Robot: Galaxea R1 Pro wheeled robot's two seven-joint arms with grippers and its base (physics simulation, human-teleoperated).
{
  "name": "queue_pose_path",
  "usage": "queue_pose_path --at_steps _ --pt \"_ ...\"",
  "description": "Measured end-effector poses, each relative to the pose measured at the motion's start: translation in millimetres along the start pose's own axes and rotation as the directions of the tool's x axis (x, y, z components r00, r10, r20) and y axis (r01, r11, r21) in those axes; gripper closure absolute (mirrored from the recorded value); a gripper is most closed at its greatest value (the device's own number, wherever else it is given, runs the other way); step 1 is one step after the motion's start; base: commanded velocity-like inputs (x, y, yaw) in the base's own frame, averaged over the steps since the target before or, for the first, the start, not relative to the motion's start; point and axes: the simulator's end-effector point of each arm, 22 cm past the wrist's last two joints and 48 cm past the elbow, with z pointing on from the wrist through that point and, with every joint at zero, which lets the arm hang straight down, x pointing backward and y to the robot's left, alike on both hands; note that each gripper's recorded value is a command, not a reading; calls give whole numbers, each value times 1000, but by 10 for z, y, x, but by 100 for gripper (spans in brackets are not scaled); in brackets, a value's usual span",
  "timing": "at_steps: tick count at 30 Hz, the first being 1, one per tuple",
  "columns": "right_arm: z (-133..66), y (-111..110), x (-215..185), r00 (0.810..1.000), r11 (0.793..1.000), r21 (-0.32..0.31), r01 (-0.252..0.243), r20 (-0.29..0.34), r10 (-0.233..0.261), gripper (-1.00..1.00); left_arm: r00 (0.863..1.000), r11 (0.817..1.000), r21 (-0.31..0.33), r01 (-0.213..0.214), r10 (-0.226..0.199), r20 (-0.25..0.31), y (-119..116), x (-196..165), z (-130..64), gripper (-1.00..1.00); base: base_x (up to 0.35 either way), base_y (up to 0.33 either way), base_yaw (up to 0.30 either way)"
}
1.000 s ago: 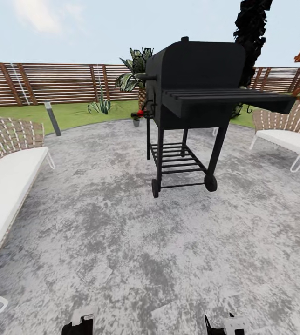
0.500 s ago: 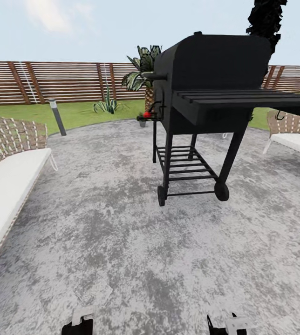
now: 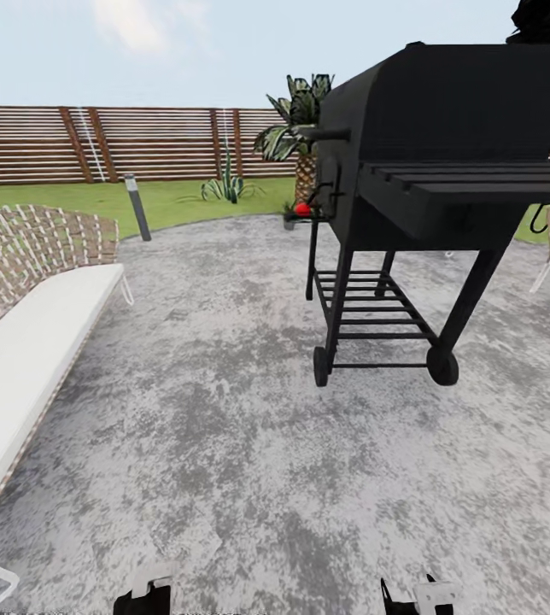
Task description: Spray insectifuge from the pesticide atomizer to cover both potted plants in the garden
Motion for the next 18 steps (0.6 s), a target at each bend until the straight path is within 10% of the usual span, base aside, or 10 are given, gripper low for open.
queue_pose_path --at_steps 18 --pt "-7 24 83 1000 1000 -4 1 -18 -1 -100 1000 1000 -5 -3 3 -21 18 93 22 100 237 194 172"
